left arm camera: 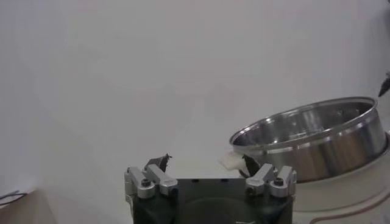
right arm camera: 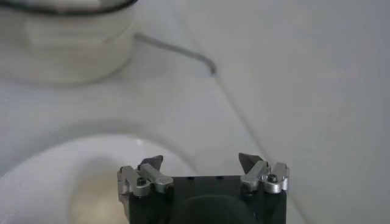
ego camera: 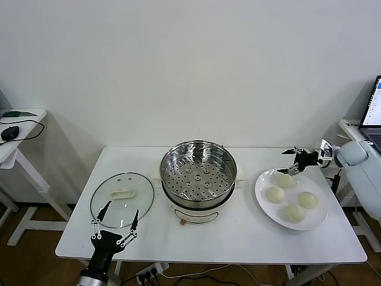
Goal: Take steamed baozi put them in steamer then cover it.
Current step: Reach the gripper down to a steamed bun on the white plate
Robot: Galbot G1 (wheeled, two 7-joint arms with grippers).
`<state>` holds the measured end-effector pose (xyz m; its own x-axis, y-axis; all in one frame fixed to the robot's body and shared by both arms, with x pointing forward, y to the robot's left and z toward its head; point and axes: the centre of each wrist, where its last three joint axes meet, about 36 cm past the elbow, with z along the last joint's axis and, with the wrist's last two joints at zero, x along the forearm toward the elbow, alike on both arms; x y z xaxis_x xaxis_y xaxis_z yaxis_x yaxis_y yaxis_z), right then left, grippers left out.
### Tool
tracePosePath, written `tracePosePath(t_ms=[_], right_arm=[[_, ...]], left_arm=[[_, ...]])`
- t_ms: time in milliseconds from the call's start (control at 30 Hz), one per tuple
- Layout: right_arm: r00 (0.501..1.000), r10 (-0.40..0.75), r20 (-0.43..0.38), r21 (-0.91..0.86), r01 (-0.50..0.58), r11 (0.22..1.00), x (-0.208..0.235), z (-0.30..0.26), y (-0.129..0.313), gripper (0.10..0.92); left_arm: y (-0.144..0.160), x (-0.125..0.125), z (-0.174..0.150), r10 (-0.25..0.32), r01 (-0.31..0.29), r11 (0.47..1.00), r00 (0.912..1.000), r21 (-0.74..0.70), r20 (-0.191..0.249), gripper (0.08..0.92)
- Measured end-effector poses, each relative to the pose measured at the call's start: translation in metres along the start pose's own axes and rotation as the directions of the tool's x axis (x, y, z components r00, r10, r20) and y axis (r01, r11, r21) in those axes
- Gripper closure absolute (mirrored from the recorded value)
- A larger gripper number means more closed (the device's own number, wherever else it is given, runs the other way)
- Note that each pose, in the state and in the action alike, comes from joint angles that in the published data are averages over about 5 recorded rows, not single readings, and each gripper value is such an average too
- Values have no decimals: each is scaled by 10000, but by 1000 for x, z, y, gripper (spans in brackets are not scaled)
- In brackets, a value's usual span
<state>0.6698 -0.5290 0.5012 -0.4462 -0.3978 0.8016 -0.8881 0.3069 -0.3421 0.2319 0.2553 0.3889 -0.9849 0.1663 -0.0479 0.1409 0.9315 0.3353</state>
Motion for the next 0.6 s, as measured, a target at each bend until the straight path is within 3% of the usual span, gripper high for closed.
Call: tracePosePath(t_ms=[267, 600], right_arm=[[9726, -1203, -1988, 1265, 1472, 9810, -17, -27, -19, 200], [9289, -1603, -3339, 1610, 2237, 9613, -42, -39, -22, 200]], left_arm=[[0, 3, 0, -97, 97, 10000, 10000, 9, -20, 177], [-1, 4, 2, -178, 179, 9998, 9998, 69, -51, 177]])
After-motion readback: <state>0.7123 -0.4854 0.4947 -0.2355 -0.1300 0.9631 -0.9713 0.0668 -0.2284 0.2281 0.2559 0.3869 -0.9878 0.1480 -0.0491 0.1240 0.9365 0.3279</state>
